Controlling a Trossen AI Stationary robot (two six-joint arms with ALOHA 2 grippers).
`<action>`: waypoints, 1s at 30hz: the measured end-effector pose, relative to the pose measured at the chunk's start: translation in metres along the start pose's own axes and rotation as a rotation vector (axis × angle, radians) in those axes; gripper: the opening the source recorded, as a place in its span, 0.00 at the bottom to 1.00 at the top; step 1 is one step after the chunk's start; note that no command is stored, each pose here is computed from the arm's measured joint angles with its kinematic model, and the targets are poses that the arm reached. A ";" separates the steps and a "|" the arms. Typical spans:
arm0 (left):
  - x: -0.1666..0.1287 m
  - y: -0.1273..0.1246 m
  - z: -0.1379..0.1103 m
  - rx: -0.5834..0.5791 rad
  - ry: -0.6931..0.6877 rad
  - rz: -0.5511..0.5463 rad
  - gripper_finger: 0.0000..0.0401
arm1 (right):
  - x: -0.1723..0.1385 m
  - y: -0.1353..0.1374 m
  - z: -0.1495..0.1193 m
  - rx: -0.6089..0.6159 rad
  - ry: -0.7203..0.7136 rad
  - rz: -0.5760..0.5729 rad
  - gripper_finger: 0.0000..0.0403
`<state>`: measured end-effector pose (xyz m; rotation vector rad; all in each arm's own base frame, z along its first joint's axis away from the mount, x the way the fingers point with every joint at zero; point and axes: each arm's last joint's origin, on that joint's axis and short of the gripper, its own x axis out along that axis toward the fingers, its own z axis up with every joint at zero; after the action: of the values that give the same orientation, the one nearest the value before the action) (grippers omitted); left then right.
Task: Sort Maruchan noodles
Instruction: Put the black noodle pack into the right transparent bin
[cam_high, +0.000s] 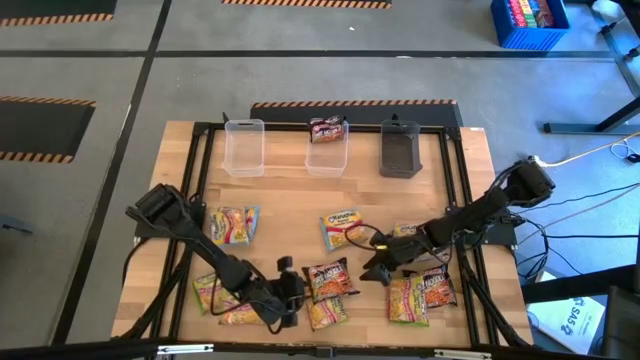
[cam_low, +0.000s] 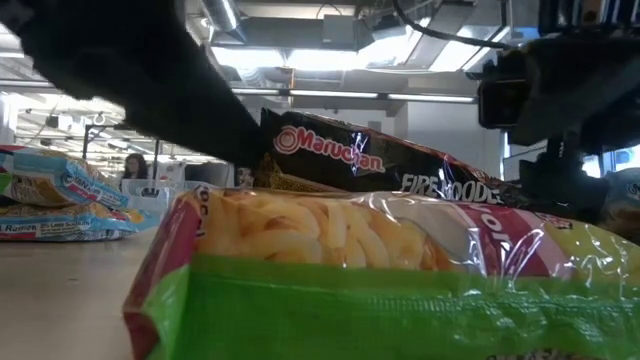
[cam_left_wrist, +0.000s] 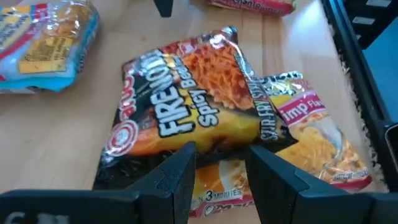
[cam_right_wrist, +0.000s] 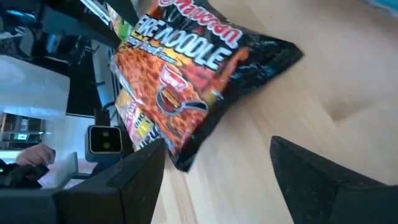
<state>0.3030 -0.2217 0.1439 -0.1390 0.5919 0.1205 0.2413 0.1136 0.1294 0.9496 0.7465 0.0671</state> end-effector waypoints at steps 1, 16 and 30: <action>0.002 0.000 -0.002 0.007 0.007 0.005 0.33 | 0.003 -0.001 0.001 0.002 0.010 -0.007 0.68; 0.019 0.003 -0.015 0.032 0.034 0.022 0.33 | 0.036 -0.005 0.008 0.018 -0.009 0.052 0.80; 0.019 0.003 -0.014 0.052 0.030 0.018 0.33 | 0.035 -0.002 0.016 0.043 -0.105 0.085 0.79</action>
<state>0.3106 -0.2193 0.1210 -0.0853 0.6257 0.1202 0.2766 0.1139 0.1147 1.0177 0.6125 0.0751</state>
